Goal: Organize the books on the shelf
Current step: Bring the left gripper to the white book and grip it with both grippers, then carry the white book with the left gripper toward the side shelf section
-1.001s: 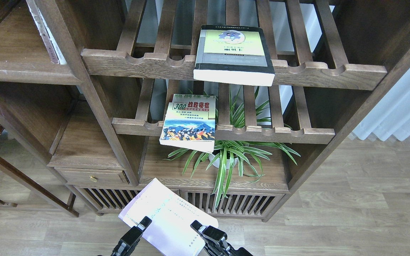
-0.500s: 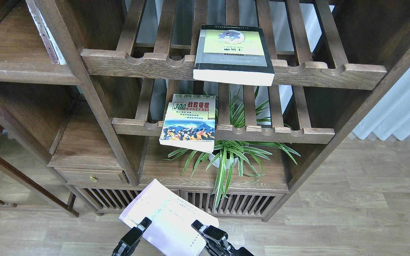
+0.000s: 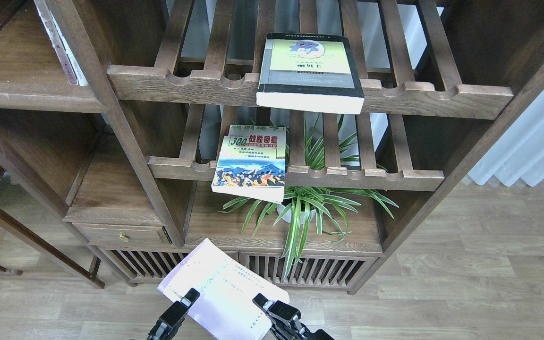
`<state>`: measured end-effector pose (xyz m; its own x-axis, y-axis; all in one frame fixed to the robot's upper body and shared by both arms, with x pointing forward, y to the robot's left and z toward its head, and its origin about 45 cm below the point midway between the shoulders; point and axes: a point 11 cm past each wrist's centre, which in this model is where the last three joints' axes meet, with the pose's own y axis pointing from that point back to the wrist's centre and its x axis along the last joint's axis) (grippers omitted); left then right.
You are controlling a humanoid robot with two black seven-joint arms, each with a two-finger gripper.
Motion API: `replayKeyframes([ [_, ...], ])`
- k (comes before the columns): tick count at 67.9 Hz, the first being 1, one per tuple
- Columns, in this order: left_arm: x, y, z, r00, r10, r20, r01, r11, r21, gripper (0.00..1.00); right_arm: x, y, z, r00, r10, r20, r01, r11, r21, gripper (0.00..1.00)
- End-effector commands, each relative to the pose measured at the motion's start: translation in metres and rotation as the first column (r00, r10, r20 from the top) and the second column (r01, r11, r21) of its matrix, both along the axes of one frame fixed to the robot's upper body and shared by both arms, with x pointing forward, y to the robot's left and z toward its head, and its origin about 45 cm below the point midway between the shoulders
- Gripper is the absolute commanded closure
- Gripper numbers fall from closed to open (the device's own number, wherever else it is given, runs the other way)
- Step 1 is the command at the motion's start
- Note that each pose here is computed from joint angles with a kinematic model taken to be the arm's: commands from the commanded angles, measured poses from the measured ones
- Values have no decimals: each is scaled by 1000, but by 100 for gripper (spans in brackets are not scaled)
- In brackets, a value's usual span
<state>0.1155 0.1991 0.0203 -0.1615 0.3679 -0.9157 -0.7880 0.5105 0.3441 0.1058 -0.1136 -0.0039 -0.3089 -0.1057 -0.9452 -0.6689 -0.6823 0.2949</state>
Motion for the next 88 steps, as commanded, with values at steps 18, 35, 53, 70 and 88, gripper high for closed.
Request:
replayKeyframes([
  [18,44,46,15,983,156,99,-160,986,38,93,3,-1,1,1000,-1,7,1,1000,-3,14],
  [35,45,45,16,983,153,100,-157,987,36,93,2,-14,-10,999,-39,-23,39,999,-36,97],
  [53,45,45,16,983,154,100,-158,987,36,93,-4,-8,-12,1000,8,-27,-9,999,-38,13],
  [70,46,46,16,983,151,104,-156,987,37,93,-3,-8,-12,1000,0,-25,-1,999,-38,1],
  [88,42,67,20,981,163,108,-171,983,73,93,2,-11,-11,1000,-13,-18,13,999,-40,1],
])
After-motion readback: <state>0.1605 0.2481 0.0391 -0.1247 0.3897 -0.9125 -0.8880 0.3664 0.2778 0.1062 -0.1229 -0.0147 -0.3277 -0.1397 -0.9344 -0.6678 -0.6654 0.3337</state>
